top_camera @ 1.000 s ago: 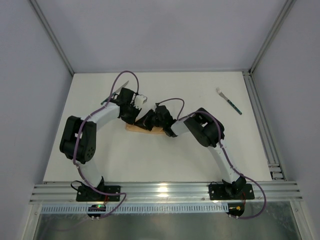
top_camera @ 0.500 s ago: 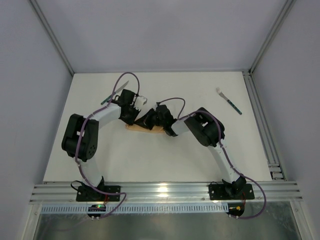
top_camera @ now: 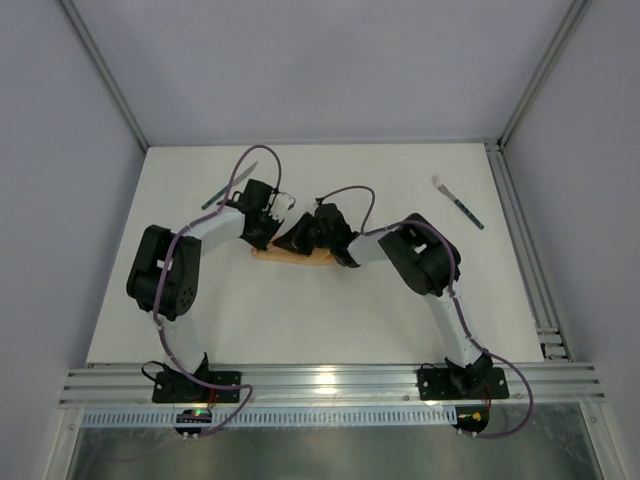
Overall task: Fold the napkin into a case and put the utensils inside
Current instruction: Smooth out the smaller rectangle-folded napkin at the center of the board.
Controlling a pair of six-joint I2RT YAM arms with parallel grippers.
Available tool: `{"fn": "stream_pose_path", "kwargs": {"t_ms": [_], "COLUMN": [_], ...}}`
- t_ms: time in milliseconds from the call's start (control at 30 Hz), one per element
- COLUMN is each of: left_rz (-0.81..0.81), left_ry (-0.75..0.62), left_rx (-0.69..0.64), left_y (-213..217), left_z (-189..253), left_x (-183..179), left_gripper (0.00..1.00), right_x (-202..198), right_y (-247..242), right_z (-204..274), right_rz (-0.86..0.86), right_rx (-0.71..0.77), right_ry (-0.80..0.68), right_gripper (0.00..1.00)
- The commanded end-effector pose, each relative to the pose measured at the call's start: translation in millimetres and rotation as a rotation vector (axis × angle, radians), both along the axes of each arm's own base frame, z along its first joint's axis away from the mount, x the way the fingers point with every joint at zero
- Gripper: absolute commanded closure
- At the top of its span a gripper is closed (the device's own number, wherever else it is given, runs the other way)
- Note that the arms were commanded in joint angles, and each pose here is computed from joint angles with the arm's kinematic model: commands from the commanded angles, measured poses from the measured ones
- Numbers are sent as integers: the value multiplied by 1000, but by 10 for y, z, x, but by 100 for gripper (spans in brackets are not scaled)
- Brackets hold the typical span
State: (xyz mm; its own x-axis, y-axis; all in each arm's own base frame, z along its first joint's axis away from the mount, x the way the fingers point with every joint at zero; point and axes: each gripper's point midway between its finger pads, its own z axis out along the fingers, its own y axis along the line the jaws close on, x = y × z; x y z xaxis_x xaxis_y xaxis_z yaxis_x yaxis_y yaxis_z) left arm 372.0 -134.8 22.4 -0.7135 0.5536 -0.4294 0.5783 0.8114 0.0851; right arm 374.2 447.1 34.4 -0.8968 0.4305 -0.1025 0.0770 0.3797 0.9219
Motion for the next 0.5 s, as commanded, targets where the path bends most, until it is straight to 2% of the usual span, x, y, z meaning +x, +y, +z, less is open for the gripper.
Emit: {"fn": "stream_pose_path", "kwargs": {"t_ms": [0, 200, 267, 333, 367, 433, 467], "left_rz": [11, 21, 20, 19, 18, 16, 15], "left_ry": [91, 99, 96, 91, 89, 87, 84], "left_rx": [61, 36, 32, 31, 29, 25, 23], "left_y": [138, 113, 107, 105, 101, 98, 95], "left_z": [-317, -322, -301, -281, -270, -257, -250], "left_x": [-179, -188, -186, -179, -176, -182, -181], "left_gripper": [100, 100, 100, 100, 100, 100, 100], "right_x": [202, 79, -6, -25, -34, -39, -85], "right_y": [-263, -610, -735, -877, -939, -1144, -1300], "right_z": [501, 560, 519, 679, 694, 773, 777], "right_rz": [-25, 10, 45, 69, 105, 131, 166], "right_rx": [-62, -142, -169, -171, -204, -273, -353], "right_ry": [-172, -202, -223, -263, -314, -330, -358], "right_gripper": [93, 92, 89, 85, 80, 76, 72]}}
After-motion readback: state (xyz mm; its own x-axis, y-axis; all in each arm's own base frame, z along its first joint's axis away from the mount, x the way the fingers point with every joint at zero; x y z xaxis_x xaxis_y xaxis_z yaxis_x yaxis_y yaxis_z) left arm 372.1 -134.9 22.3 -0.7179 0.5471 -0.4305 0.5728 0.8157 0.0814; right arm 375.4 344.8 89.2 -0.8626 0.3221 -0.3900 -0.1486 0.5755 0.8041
